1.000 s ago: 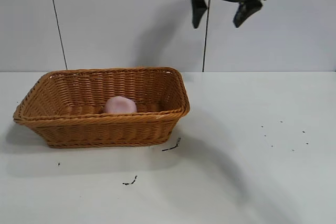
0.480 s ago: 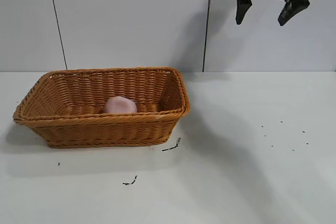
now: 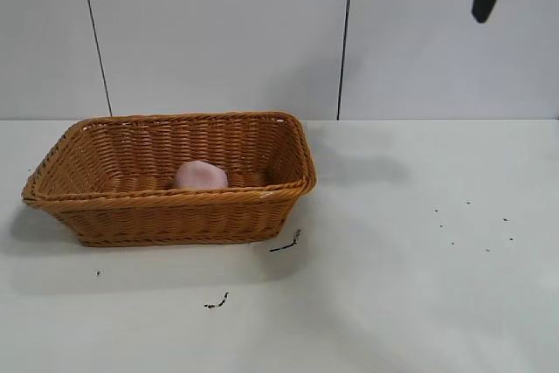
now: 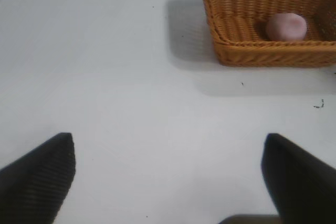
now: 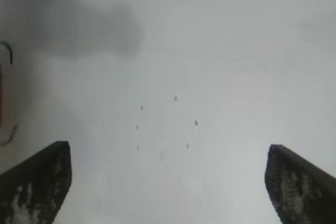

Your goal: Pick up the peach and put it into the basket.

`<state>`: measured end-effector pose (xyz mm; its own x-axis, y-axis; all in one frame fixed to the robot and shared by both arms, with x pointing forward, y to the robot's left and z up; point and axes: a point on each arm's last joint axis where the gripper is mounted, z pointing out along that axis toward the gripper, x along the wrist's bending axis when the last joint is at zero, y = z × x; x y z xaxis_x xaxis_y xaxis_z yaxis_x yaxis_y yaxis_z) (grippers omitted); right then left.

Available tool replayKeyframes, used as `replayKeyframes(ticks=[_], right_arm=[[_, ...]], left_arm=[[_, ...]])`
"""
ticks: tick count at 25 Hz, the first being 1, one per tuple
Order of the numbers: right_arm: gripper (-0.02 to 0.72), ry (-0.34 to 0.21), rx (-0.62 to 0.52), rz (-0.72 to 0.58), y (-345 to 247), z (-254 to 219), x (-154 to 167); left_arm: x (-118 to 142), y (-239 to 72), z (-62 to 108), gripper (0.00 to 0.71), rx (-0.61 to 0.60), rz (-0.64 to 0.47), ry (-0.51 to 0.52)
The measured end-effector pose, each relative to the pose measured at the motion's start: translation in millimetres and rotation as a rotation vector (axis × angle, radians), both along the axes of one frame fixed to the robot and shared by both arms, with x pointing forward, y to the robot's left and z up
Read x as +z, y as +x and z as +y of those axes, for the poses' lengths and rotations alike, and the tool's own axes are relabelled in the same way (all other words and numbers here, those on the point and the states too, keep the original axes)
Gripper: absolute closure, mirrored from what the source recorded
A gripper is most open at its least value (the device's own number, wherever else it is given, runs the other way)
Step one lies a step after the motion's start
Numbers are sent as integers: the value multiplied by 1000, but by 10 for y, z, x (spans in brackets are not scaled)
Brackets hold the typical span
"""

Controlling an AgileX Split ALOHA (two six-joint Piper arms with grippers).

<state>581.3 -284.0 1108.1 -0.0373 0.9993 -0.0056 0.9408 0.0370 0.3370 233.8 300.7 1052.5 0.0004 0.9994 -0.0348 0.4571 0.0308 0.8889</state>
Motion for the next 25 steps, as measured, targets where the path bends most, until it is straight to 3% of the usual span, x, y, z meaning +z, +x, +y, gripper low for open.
replayKeyframes(ticks=[9, 18, 25], right_arm=[[8, 7, -12, -26, -1659, -73, -98], [8, 21, 16, -503, -2798, -118, -365], [8, 49, 11, -651, -3250, -125, -548]], left_arm=[[0, 0, 0, 17, 0, 0, 0], [0, 0, 0, 17, 0, 0, 0], [0, 0, 0, 17, 0, 0, 0]])
